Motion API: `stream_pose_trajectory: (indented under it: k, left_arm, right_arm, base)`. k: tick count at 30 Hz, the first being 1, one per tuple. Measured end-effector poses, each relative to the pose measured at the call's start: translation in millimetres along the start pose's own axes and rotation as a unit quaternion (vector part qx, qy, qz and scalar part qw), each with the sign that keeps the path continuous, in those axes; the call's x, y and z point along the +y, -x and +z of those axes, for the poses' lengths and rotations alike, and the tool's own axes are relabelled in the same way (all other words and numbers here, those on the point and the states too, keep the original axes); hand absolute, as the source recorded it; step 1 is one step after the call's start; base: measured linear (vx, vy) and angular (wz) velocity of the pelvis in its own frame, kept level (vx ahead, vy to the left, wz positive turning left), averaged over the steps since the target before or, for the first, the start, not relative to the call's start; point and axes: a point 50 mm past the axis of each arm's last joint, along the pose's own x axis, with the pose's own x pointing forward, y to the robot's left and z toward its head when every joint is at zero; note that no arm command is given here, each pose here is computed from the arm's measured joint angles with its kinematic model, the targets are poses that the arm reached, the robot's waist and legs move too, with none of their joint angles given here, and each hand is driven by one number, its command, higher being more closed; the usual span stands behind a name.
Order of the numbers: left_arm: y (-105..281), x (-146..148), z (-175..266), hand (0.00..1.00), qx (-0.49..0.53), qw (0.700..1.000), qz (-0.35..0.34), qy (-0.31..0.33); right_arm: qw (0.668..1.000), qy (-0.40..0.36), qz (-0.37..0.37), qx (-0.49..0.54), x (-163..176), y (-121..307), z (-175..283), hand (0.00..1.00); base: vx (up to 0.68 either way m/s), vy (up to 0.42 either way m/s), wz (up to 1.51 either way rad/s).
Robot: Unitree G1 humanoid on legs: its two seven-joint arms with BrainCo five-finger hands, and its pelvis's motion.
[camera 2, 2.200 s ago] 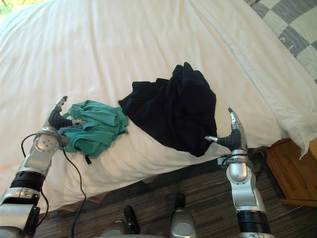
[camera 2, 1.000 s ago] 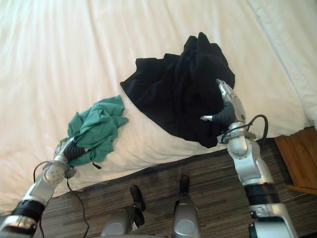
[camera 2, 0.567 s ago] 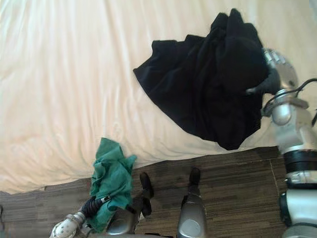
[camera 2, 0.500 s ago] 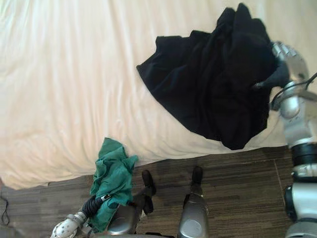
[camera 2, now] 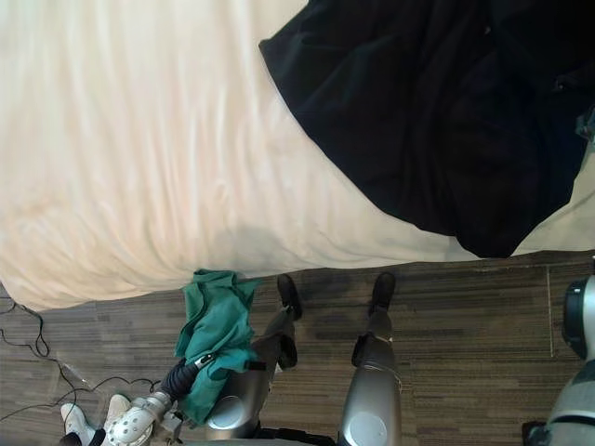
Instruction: Tidy the bed and pick cloth on bed and put in laundry
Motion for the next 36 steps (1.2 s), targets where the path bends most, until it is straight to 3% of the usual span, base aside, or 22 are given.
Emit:
stream_pose_trajectory:
  k: [7,14,20,31,36]
  left_arm:
    - [-1,0,3,1.0,-0.009,1.0,-0.001,0.018]
    - [0,-1,1,1.0,0.002,1.0,-0.009,0.023]
    - [-1,-5,-4,1.0,0.011,0.999,-0.008,0.035]
    - [-8,-5,-5,1.0,0.014,0.999,-0.006,0.037]
    - [-9,-3,-8,1.0,0.022,0.999,-0.003,0.035]
  right_arm:
    - [0.987,-0.161,0.017,0.018,18,6,0,0.0]
    - [0.939,-0.34,0.043,0.036,52,18,6,0.0]
    - [0.902,-0.425,0.073,0.026,75,25,24,0.0]
    - [0.884,-0.456,0.101,0.006,93,31,43,0.0]
    - [0.916,-0.386,0.111,-0.005,95,29,42,0.0]
  base:
    - [0.0,-0.001,-0.01]
    - [-0.01,-0.025,0.05]
    - [0.0,-0.002,0.01]
    - [-0.01,-0.014,0.1]
    - [-0.01,-0.009,0.05]
